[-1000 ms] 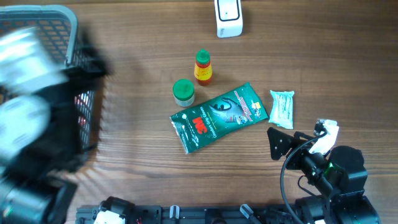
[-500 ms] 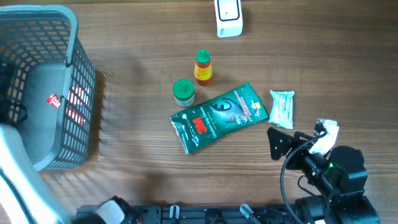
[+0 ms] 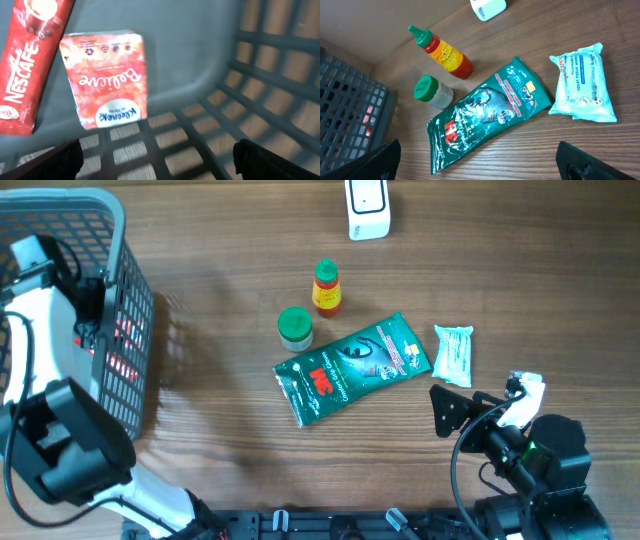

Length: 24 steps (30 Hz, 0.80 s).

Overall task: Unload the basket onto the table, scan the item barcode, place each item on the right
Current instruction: 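Reach the left gripper into the basket and grasp the red-white packet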

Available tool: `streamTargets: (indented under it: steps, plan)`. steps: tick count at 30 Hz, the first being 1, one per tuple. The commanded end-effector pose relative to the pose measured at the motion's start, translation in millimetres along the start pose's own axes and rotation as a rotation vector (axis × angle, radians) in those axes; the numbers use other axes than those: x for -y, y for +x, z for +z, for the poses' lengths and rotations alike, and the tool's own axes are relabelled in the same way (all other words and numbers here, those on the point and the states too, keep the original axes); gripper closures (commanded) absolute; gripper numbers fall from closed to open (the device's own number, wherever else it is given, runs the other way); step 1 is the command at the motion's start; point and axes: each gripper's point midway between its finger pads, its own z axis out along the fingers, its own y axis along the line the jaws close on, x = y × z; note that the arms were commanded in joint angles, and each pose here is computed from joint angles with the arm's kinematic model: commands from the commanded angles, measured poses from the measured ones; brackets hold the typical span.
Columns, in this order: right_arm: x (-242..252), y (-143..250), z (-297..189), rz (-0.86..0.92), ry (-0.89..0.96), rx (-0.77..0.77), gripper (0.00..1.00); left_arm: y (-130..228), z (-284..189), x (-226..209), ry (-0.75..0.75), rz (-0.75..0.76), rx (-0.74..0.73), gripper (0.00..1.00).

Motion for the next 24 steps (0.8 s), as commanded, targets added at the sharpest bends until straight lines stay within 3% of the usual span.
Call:
streamTargets:
  steps: [1,13,19,21,24]
  plan:
    - [0.7,-2.8,-1.0,0.003,0.006,0.016,0.00,-3.9,25.6,-12.5,-0.075,-0.103,0.001,0.00]
    - [0.7,-2.8,-1.0,0.002,0.006,0.016,0.00,-23.4,46.5,-36.1,-0.196,-0.103,0.096,0.00]
    - [0.7,-2.8,-1.0,0.002,0.006,0.016,0.00,-20.2,69.5,-44.9,-0.241,-0.091,0.069,0.05]
    - [0.7,-2.8,-1.0,0.002,0.006,0.016,0.00,-19.8,74.4,-46.0,-0.247,-0.090,0.066,0.10]
    - [0.7,-2.8,-1.0,0.003,0.006,0.016,0.00,-19.7,75.7,-42.2,-0.235,-0.083,0.071,0.28]
